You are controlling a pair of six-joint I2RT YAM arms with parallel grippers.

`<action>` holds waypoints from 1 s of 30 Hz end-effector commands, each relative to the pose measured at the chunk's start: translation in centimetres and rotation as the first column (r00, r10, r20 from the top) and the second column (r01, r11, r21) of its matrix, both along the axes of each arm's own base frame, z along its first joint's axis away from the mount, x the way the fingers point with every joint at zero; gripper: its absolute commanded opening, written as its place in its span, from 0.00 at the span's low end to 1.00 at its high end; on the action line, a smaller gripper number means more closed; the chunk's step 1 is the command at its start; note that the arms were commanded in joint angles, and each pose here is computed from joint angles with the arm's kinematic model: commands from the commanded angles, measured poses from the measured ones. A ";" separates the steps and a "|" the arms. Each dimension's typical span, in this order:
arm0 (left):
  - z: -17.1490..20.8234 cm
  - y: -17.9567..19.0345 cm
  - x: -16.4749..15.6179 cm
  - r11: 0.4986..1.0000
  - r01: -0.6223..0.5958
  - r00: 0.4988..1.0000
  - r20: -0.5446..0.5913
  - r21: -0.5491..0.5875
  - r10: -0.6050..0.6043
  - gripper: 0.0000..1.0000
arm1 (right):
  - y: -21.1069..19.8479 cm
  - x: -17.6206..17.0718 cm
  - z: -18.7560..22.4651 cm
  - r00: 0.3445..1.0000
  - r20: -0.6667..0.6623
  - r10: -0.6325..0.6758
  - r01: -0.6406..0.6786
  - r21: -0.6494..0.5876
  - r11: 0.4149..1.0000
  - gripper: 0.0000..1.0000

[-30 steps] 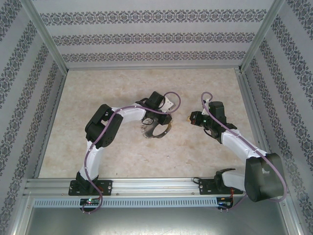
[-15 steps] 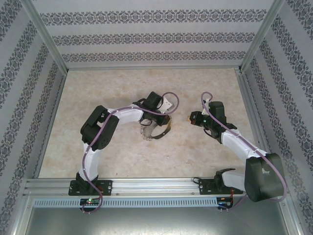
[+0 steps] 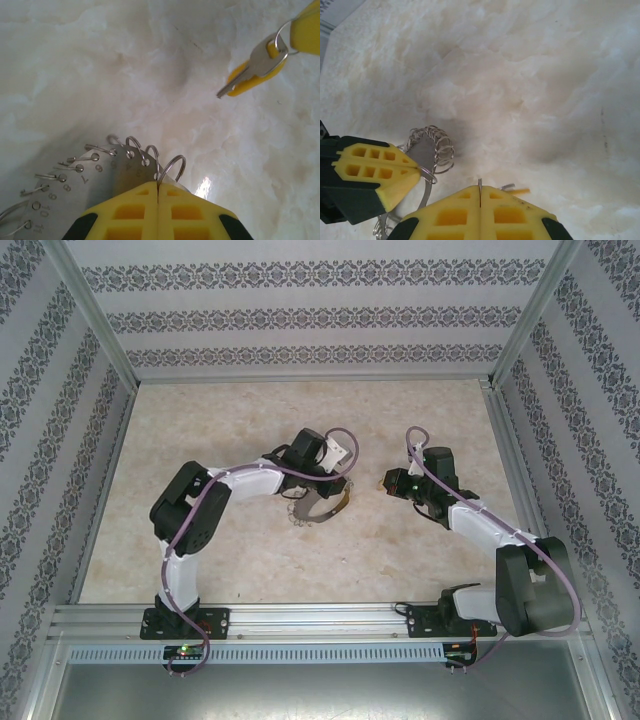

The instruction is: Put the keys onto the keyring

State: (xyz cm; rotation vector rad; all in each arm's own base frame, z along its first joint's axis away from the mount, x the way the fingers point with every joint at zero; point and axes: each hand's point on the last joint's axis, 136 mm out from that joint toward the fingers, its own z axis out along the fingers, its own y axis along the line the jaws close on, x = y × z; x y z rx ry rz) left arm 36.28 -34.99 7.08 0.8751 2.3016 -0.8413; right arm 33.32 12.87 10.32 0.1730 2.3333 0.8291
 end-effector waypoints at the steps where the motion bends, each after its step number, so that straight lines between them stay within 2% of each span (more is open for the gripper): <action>1: 3.6 -0.6 1.1 0.996 -0.034 0.993 0.108 -0.080 0.043 0.00 | 1.3 -0.3 1.1 0.994 0.065 0.084 -0.086 0.036 0.996 0.00; 10: 5.6 1.1 1.6 0.987 -0.112 0.957 0.257 -0.112 0.137 0.00 | 3.8 -2.4 1.1 0.964 0.132 0.232 -0.244 0.082 0.966 0.00; 17: 7.6 1.5 1.2 0.983 -0.100 0.934 0.327 -0.155 0.147 0.00 | 5.6 -3.6 2.1 0.926 0.194 0.325 -0.348 0.098 0.932 0.00; 23: 8.2 1.4 0.7 0.983 -0.080 0.934 0.332 -0.168 0.132 0.00 | 8.0 -4.8 3.8 0.865 0.264 0.427 -0.459 0.068 0.886 0.00; 30: 8.2 1.1 0.6 0.982 -0.065 0.939 0.322 -0.178 0.121 0.00 | 8.3 -3.6 3.8 0.862 0.283 0.420 -0.449 0.043 0.893 0.00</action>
